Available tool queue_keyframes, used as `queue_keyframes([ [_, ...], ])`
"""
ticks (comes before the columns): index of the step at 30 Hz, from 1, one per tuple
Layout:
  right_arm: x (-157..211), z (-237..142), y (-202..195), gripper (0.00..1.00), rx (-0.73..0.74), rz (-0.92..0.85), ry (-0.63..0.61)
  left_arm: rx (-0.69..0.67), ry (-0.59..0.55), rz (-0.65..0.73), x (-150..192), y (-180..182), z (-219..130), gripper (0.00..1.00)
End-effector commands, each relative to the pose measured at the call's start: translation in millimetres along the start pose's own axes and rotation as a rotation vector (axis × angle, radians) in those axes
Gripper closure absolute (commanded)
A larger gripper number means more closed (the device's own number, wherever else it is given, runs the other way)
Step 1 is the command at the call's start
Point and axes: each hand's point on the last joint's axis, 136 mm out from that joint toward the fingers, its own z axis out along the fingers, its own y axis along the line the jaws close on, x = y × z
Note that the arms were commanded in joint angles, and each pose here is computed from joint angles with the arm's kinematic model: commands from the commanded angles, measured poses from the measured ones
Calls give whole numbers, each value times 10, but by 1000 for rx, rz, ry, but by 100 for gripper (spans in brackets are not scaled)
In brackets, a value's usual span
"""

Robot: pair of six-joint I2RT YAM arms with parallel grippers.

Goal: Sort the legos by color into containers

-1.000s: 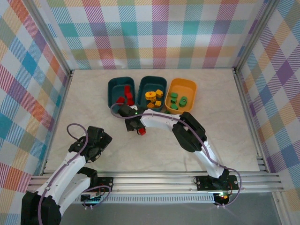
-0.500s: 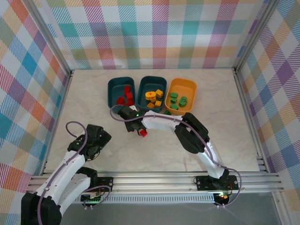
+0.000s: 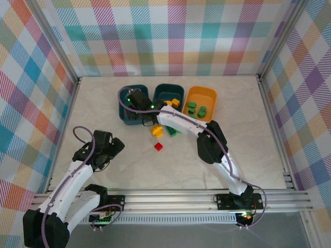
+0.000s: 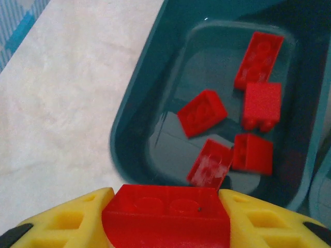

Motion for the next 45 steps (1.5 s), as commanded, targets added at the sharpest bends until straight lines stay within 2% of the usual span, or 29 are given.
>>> queue_keyframes([
  [1,90,257,-143,59,-7,-13,78,3,74,55,146,50,-8,0],
  [4,29,352,-229,53,0,-12,88,19,66,69,137,33,-35,0],
  [6,-23,377,-268,41,-1,-17,85,43,64,80,127,-18,-54,0],
  [8,-150,322,-299,34,6,-40,59,76,66,90,118,-94,-68,0],
  [13,-534,-144,-222,31,1,-99,-39,127,73,98,101,-231,-51,0],
  [16,-513,-444,-227,33,16,-127,-65,137,76,96,91,-276,-16,0],
  [21,138,-639,-429,37,24,-133,27,162,109,81,142,-340,83,0],
  [25,893,-722,-590,39,13,-134,171,228,169,42,216,-504,180,0],
  [30,1670,-689,-513,34,-40,-180,353,216,258,-4,320,-577,420,0],
  [33,1897,-628,-520,33,-55,-157,401,233,358,-32,467,-656,578,0],
  [39,2102,-438,-527,34,-55,-193,450,243,373,-43,475,-704,627,0],
  [42,2093,-364,-586,39,-13,-207,441,214,359,-29,458,-637,564,0],
  [45,2057,-316,-635,49,24,-221,430,205,337,-23,435,-598,513,0],
])
